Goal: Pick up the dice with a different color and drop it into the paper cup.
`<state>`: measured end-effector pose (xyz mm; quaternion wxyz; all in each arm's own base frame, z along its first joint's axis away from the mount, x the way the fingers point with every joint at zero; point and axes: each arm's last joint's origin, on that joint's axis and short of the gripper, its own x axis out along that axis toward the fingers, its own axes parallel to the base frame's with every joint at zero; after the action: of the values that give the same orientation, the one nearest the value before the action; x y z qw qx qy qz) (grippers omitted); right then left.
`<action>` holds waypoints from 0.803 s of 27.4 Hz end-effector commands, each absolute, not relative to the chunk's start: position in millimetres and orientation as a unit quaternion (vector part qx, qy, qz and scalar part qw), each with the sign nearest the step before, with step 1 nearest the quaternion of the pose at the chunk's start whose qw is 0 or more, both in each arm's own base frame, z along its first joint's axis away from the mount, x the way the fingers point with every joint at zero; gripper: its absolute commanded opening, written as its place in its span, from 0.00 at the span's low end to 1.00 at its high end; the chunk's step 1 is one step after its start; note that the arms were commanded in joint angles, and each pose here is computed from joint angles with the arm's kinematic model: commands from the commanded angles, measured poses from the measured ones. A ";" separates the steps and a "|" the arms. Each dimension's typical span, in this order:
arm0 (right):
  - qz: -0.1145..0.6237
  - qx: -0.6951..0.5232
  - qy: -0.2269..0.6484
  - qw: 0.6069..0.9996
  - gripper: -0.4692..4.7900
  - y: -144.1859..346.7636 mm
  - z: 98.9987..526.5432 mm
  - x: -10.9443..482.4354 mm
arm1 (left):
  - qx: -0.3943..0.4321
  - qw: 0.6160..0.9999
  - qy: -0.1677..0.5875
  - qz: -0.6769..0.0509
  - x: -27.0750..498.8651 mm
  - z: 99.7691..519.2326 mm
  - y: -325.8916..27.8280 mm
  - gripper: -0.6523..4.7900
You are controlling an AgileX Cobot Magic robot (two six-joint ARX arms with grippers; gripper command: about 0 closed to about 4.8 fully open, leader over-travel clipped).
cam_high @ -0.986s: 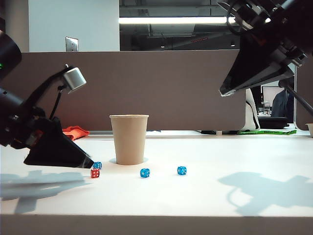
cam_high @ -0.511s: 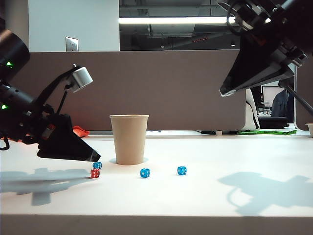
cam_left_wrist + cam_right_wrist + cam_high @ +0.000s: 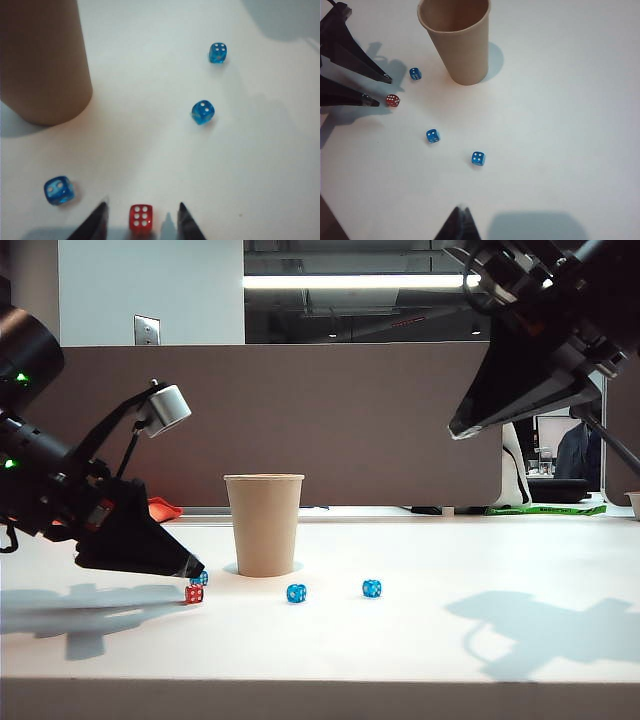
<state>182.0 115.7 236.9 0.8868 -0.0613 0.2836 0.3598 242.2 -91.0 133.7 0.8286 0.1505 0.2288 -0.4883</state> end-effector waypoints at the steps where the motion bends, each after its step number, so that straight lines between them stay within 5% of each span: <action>1: 0.360 -0.062 0.277 0.889 0.09 116.0 238.7 182.5 | 0.149 0.829 0.225 -0.489 243.8 134.7 -91.5 0.45; 22: 0.360 -0.062 0.277 0.889 0.09 115.9 238.7 182.5 | 0.140 0.821 0.234 -0.501 243.4 129.7 -92.0 0.45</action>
<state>182.1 115.7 237.0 0.8868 -0.0613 0.2836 0.3598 242.4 -91.5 128.5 0.8224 0.1436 0.2369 -0.4969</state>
